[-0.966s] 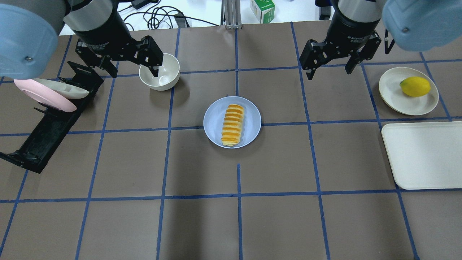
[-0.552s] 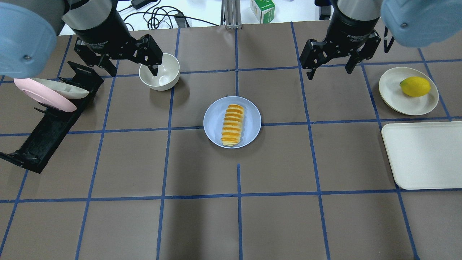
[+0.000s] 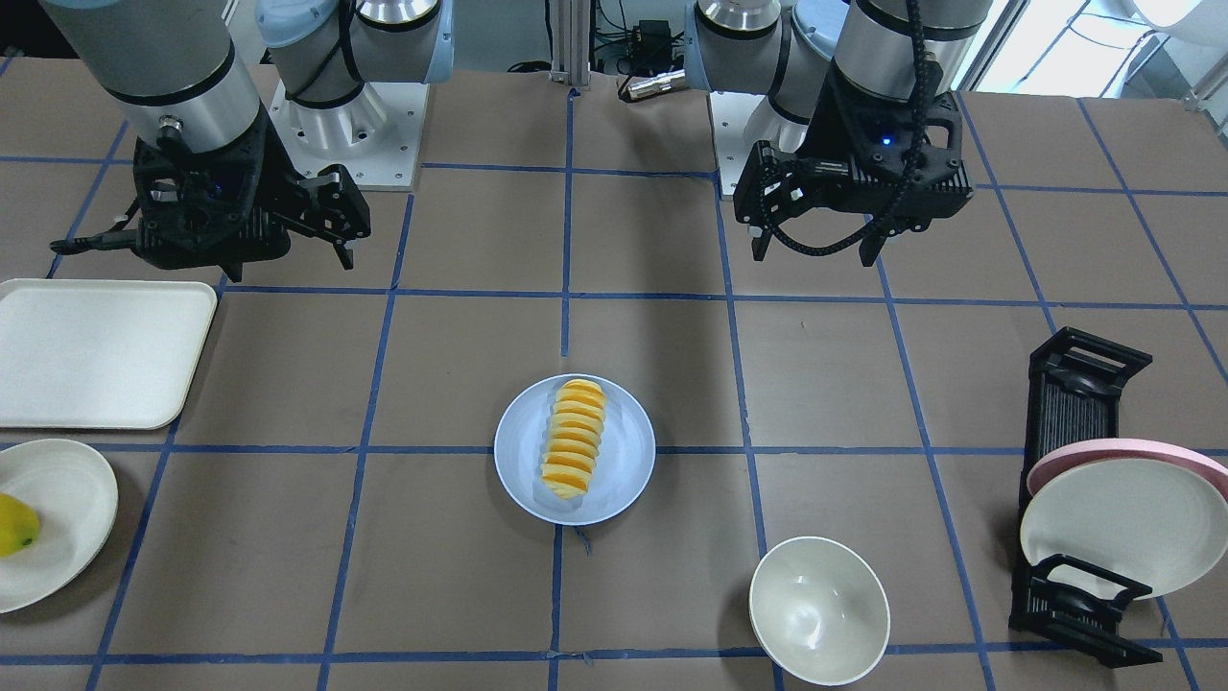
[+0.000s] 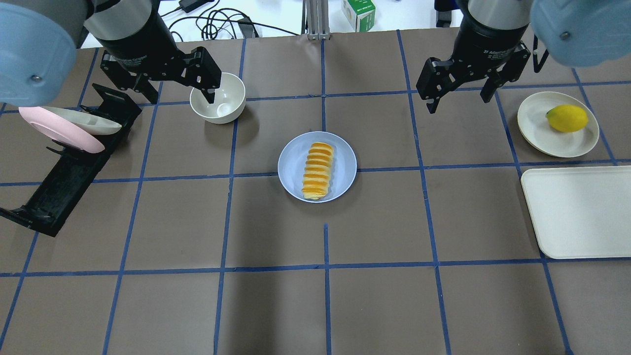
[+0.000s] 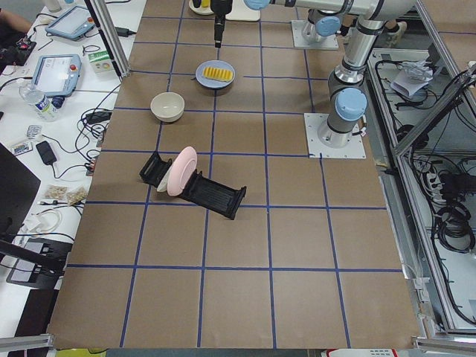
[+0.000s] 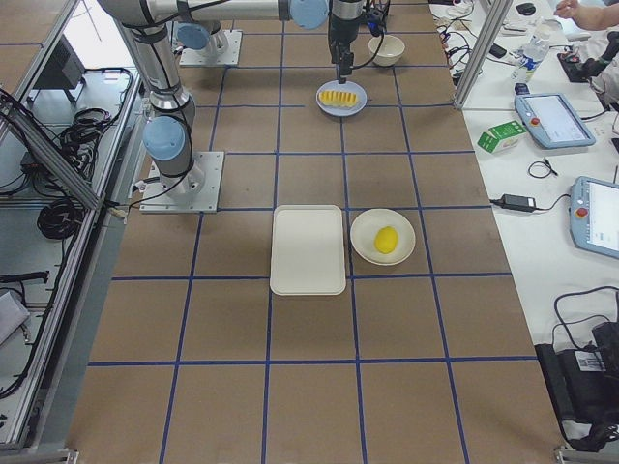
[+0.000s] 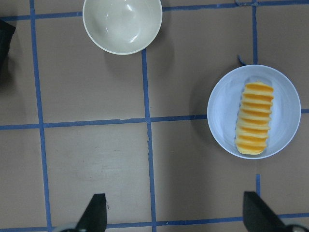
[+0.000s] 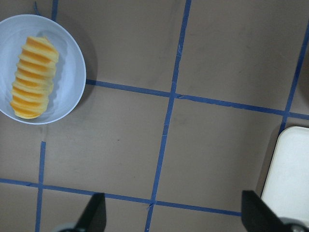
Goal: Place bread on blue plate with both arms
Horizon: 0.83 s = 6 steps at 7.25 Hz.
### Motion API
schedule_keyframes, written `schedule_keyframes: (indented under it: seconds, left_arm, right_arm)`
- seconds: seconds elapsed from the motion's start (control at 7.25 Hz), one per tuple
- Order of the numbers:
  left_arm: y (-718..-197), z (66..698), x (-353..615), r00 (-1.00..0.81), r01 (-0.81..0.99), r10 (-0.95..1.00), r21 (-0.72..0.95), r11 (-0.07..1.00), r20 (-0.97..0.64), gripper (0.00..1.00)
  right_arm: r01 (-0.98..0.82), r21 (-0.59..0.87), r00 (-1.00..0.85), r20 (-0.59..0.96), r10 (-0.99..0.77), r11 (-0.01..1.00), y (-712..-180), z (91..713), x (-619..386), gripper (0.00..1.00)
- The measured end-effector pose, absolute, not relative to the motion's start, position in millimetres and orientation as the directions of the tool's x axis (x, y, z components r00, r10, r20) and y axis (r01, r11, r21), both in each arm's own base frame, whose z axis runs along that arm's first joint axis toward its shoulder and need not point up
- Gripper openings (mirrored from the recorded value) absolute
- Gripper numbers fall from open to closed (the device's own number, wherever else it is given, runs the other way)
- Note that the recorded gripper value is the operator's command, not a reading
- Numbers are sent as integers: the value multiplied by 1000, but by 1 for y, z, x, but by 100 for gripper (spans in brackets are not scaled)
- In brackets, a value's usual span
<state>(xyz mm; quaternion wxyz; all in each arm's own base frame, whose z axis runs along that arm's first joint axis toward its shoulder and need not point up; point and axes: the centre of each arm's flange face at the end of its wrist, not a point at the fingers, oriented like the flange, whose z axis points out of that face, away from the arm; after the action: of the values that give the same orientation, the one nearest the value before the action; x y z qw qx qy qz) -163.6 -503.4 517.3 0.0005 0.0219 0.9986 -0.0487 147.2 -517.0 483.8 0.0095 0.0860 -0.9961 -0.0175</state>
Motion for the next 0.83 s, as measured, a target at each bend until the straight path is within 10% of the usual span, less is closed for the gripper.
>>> schedule_keyframes:
  seconds: [0.83]
  left_arm:
    - [-501,521,-163,-999,46,46,-105,993,-7,100]
  right_arm:
    - [-164,36,-986,14,-165,986,-512,481,148,100]
